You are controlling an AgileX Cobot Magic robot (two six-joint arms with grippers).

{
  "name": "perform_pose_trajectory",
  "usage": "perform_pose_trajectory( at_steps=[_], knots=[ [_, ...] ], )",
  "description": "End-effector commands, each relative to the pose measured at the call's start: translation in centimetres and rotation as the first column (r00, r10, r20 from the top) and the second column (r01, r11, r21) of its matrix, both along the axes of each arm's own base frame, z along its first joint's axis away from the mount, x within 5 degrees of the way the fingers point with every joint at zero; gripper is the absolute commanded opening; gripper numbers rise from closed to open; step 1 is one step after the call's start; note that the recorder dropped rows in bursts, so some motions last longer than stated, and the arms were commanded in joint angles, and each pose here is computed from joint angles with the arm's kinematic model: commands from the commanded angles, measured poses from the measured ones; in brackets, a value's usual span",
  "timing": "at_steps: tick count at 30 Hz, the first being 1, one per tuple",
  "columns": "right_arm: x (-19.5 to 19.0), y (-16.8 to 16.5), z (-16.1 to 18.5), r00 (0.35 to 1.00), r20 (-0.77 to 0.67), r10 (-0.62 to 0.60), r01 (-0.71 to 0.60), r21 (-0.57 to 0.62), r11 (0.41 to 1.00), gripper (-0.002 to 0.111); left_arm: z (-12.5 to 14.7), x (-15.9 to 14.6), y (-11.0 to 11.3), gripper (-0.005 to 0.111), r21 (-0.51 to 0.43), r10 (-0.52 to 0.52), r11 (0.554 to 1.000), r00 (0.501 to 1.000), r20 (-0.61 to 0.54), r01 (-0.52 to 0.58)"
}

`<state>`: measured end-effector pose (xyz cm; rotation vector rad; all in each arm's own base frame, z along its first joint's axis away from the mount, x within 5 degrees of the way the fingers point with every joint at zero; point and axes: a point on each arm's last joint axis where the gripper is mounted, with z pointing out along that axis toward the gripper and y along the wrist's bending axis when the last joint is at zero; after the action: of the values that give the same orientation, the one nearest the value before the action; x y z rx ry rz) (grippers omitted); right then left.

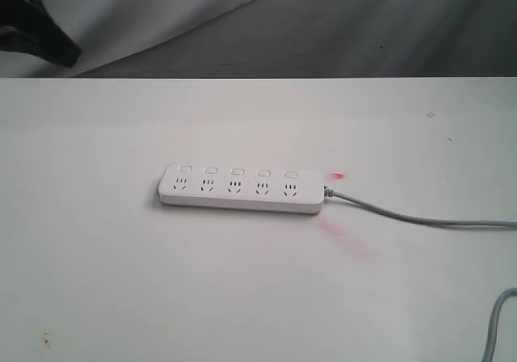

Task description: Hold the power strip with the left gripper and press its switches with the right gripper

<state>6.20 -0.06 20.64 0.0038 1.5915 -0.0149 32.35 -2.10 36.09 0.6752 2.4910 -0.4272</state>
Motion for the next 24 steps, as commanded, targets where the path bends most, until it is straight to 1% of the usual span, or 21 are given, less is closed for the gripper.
perform_pose_trajectory(
  at_steps=[1,3,5,9,13,16,19,22,24],
  knots=[
    [0.0,0.0,-0.1,1.000,0.000,-0.007,0.007,-0.005,1.000,0.000,2.8,-4.1,0.7,0.000,0.024,0.146,0.987,0.953,0.264,-0.158],
    [0.0,0.0,-0.1,1.000,0.000,-0.007,0.007,-0.005,1.000,0.000,3.0,-5.9,0.9,0.000,-0.020,0.228,0.971,0.892,0.390,-0.239],
    [0.0,0.0,-0.1,1.000,0.000,-0.007,0.007,-0.005,1.000,0.000,2.7,-7.8,1.2,0.000,-0.055,0.286,0.953,0.822,0.493,-0.298],
    [0.0,0.0,-0.1,1.000,0.000,-0.007,0.007,-0.005,1.000,0.000,0.8,-12.2,1.8,0.000,-0.108,0.361,0.917,0.688,0.630,-0.383],
    [0.0,0.0,-0.1,1.000,0.000,-0.007,0.007,-0.005,1.000,0.000,-2.0,-16.9,2.2,0.000,-0.153,0.400,0.890,0.574,0.715,-0.429],
    [0.0,0.0,-0.1,1.000,0.000,-0.007,0.007,-0.005,1.000,0.000,-3.7,-19.9,2.4,0.000,-0.196,0.418,0.872,0.474,0.775,-0.448],
    [0.0,0.0,-0.1,1.000,0.000,-0.007,0.007,-0.005,1.000,0.000,-5.2,-22.5,2.4,0.000,-0.228,0.421,0.866,0.405,0.812,-0.445],
    [0.0,0.0,-0.1,1.000,0.000,-0.007,0.007,-0.005,1.000,0.000,-6.3,-24.2,2.3,0.000,-0.252,0.421,0.864,0.352,0.836,-0.436],
    [0.0,0.0,-0.1,1.000,0.000,-0.007,0.007,-0.005,1.000,0.000,-6.9,-25.0,2.3,0.000,-0.263,0.421,0.863,0.326,0.846,-0.431]
  ],
)
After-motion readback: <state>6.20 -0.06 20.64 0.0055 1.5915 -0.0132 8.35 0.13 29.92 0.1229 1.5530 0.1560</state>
